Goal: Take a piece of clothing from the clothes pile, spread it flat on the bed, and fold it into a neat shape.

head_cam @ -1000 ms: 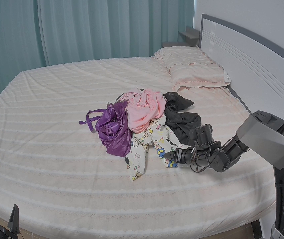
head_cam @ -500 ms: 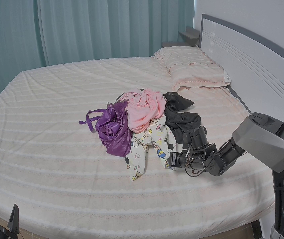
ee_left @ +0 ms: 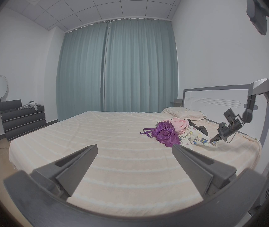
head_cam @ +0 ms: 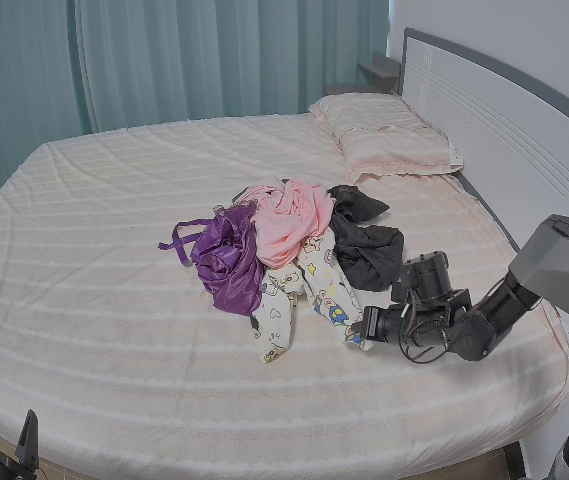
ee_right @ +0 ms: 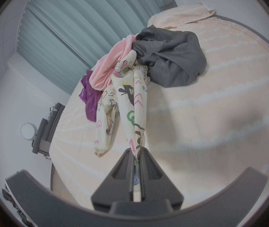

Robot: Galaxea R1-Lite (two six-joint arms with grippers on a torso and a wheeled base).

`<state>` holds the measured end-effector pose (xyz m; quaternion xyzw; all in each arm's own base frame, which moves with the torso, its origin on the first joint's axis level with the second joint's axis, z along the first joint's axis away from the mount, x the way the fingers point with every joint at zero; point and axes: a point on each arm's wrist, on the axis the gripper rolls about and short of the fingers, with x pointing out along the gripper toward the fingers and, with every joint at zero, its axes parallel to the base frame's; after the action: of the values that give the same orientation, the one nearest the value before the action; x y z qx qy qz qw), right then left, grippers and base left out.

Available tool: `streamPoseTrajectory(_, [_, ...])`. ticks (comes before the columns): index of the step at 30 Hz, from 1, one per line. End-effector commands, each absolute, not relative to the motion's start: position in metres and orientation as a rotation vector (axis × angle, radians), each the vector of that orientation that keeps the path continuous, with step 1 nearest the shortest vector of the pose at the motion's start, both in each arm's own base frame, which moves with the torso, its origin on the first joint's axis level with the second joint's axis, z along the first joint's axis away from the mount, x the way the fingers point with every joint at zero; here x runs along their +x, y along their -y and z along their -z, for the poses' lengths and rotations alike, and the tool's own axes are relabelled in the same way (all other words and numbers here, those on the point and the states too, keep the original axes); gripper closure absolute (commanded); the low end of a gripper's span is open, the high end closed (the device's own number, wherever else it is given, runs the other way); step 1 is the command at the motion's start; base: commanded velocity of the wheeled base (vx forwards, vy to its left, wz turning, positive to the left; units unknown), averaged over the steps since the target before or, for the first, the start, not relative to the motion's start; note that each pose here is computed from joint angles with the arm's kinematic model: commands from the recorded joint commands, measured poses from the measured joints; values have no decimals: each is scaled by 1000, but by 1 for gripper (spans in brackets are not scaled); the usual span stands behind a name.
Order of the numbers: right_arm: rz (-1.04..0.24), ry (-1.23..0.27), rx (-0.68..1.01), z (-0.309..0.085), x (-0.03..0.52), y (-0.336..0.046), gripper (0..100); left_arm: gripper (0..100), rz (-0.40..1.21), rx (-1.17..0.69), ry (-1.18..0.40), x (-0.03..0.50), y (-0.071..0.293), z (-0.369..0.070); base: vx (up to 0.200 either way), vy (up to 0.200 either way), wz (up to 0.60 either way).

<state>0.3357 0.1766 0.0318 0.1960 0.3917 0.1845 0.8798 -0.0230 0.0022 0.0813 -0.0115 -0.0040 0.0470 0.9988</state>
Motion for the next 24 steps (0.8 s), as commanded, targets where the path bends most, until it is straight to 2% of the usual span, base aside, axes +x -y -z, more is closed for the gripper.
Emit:
streamPoseTrajectory(1, [-461, -775, 499, -66, 287, -150, 100, 0, -95, -23, 7, -23, -2, -76, 0, 0, 0])
streamPoseTrajectory(5, [-518, -760, 519, -65, 245, -133, 100, 0, -95, -23, 7, -23, -2, -76, 0, 0, 0])
streamPoseTrajectory(12, [-601, -720, 548, -68, 205, -113, 100, 0, -92, -22, 7, -23, -2, -76, 0, 0, 0])
streamPoseTrajectory(16, [-738, -718, 574, -74, 174, -98, 100, 0, -90, -11, 7, -23, -2, -76, 0, 0, 0])
streamPoseTrajectory(22, [-777, -685, 593, -77, 161, -86, 100, 0, -71, 3, 12, -23, -2, -77, 0, 0, 0])
streamPoseTrajectory(24, [-777, -665, 602, -81, 160, -84, 100, 0, -45, -30, 80, -26, -1, -97, 0, 0, 0])
